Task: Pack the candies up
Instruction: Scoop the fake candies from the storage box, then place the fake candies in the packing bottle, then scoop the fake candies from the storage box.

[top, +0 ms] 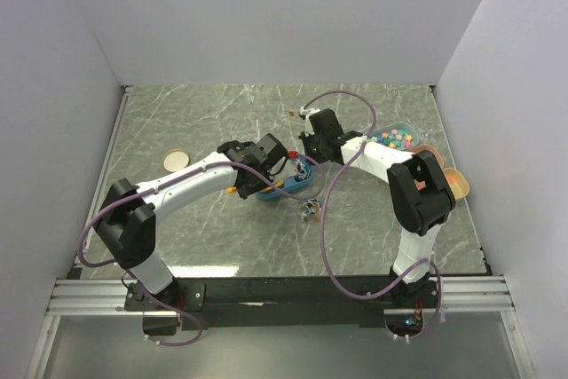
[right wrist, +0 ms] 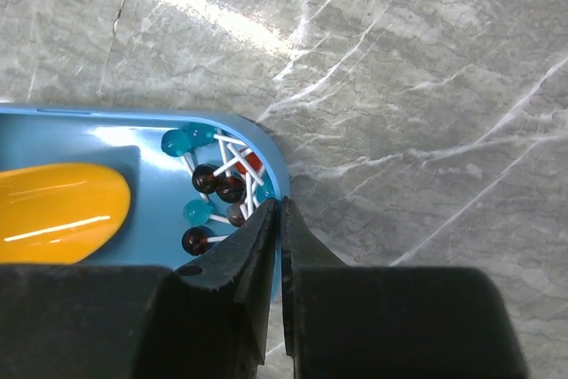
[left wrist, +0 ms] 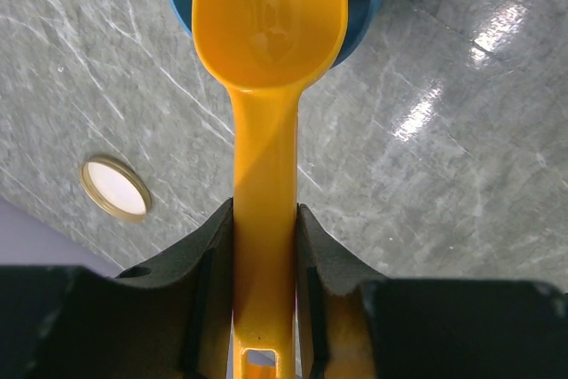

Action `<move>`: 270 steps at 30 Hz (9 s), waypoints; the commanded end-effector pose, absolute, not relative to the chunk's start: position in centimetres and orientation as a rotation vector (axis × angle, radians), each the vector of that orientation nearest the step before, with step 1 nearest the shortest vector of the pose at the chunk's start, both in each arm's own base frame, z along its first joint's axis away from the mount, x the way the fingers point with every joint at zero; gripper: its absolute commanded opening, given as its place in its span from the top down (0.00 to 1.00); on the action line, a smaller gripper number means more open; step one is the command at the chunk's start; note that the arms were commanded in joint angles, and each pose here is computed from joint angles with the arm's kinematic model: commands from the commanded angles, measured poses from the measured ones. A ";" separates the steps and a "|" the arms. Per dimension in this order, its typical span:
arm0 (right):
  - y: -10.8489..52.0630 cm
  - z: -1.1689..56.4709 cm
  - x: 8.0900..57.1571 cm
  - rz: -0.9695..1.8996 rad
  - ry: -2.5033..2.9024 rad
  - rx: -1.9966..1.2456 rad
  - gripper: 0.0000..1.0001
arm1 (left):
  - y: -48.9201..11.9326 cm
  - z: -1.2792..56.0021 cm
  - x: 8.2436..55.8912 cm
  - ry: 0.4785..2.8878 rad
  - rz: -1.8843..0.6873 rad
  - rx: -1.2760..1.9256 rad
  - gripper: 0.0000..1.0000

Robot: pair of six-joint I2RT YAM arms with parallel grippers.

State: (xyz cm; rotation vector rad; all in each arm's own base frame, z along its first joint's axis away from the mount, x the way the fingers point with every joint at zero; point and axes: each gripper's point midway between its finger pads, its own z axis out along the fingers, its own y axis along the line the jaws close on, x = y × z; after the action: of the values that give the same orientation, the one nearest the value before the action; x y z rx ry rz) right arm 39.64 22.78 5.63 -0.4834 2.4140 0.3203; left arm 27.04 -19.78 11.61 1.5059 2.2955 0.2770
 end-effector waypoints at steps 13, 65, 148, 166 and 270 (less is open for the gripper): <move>23.6 6.7 39.8 0.359 2.339 -0.553 1.00 | -22.7 12.3 26.9 2.260 0.008 1.595 0.99; 22.8 5.9 39.0 0.433 2.356 -0.424 1.00 | -29.5 7.4 28.3 2.360 -0.372 1.193 0.99; 10.8 14.0 33.6 0.320 2.141 0.036 0.25 | -23.7 17.3 21.8 1.992 0.584 1.849 0.99; 11.7 13.8 33.9 0.374 2.153 0.007 0.25 | -24.1 18.5 21.8 1.937 0.610 1.816 0.99; 24.9 8.3 39.2 0.574 2.276 -0.349 1.00 | -24.5 5.7 28.2 2.225 0.403 1.711 0.99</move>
State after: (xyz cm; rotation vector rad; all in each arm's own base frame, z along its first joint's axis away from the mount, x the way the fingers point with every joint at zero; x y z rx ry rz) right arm 37.26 22.99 4.69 -0.3571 2.3989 0.4724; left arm 28.80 -23.27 6.43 1.6109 2.3157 0.4040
